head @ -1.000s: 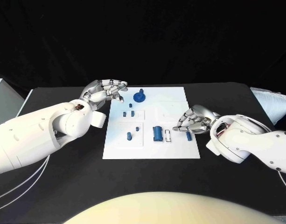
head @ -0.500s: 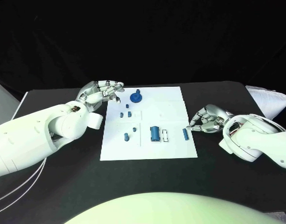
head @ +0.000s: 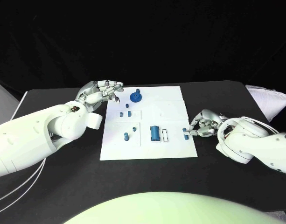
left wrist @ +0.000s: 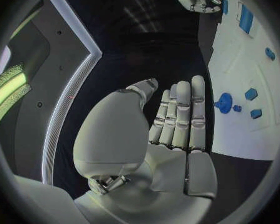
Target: Assemble the parts on the task board
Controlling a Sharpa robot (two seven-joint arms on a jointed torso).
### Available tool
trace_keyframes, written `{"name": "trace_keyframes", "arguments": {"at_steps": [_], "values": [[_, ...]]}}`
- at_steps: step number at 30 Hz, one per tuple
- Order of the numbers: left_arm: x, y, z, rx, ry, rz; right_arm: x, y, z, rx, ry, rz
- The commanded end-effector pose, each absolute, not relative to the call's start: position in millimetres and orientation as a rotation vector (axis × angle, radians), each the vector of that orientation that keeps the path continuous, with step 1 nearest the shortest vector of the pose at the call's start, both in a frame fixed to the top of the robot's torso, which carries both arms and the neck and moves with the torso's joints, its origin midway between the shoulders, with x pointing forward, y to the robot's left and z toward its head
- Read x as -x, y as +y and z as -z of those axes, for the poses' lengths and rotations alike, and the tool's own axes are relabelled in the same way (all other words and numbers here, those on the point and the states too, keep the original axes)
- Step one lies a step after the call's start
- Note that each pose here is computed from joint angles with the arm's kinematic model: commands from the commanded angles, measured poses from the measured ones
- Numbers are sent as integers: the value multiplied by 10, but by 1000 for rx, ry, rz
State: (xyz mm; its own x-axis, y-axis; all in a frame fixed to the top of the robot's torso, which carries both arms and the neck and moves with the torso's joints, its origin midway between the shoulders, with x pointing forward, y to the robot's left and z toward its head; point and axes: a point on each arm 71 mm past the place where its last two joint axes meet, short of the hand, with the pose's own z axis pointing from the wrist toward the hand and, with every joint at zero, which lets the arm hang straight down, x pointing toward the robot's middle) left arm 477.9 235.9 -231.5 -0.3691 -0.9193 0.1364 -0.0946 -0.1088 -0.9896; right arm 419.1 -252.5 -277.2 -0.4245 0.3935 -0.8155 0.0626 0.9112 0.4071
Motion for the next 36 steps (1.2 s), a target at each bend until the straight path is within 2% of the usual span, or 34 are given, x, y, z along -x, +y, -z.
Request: {"name": "trace_keyframes", "arguments": {"at_steps": [1, 36], "values": [[-4771, 2338, 2307, 1142, 1484, 1579, -4186, -2514, 2820, -289, 2015, -323], [-4755, 2376, 2298, 1142, 1484, 1572, -4121, -2286, 3010, -151, 2111, -278]]}}
